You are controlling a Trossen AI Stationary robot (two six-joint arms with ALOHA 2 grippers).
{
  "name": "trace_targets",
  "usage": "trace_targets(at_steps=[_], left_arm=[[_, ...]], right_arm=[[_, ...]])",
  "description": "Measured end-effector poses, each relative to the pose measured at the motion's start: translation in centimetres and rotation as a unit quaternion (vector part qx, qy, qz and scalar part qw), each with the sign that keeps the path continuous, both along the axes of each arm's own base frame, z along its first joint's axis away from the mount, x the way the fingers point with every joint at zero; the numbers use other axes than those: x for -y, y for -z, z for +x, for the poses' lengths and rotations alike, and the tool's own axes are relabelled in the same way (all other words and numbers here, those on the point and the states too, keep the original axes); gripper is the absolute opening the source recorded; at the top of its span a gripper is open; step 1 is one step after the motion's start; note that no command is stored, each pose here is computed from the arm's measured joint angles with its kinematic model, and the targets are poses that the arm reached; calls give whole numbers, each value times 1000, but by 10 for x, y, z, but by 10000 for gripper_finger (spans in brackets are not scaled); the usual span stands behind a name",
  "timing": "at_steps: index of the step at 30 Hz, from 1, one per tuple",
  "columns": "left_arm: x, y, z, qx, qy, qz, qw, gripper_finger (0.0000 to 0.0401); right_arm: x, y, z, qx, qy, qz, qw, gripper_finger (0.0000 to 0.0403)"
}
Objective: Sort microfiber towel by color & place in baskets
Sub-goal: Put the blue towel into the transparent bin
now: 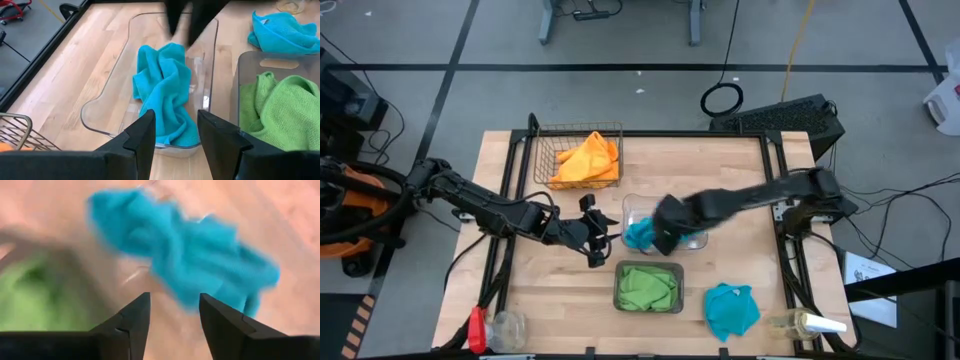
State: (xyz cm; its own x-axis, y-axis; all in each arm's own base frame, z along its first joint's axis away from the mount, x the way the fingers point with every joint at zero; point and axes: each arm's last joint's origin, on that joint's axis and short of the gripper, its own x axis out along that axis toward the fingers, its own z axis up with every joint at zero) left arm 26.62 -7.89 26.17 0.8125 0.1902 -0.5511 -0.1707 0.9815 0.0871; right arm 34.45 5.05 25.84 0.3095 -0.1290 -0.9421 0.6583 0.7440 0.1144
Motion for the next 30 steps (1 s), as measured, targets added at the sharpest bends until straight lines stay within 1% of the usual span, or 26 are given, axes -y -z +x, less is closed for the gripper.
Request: trace_targets(at_steps=[2, 6, 8, 10, 12, 14, 17, 19, 22, 26, 28, 30], left_arm=[[0, 0, 0, -1, 0, 1, 1000, 153], [0, 0, 0, -1, -3, 3, 1000, 153], [-1, 0, 0, 1, -5, 3, 1000, 153], [-1, 0, 0, 3, -5, 3, 1000, 153], [-1, -1, 0, 4, -5, 3, 1000, 153], [0, -1, 1, 8, -5, 2, 1000, 153], [0, -1, 1, 8, -6, 1, 1000, 153], [0, -1, 1, 9, -6, 1, 1000, 153], [0, -1, 1, 11, -13, -10, 1000, 153], [-1, -1, 1, 14, -21, -20, 999, 153], [0, -1, 1, 14, -21, -19, 999, 153], [0, -1, 1, 16, -25, -26, 999, 153]], right_arm=[[-17, -22, -19, 15, -12, 13, 1000, 165], [-50, -61, -60, 66, -18, 44, 997, 169], [-66, -70, -75, 87, -19, 45, 995, 169], [-84, -71, -88, 84, -26, 39, 995, 169], [-101, -66, -97, 70, -43, 34, 996, 169], [-117, -57, -99, 53, -55, 33, 997, 169], [-139, -41, -96, 25, -69, 60, 995, 169], [-150, -29, -94, -3, -83, 68, 994, 169], [-163, -7, -90, -54, -116, 70, 989, 169], [-175, 20, -84, -105, -148, 66, 981, 173], [-180, 32, -80, -123, -156, 65, 978, 181], [-186, 42, -77, -127, -169, 66, 975, 195]])
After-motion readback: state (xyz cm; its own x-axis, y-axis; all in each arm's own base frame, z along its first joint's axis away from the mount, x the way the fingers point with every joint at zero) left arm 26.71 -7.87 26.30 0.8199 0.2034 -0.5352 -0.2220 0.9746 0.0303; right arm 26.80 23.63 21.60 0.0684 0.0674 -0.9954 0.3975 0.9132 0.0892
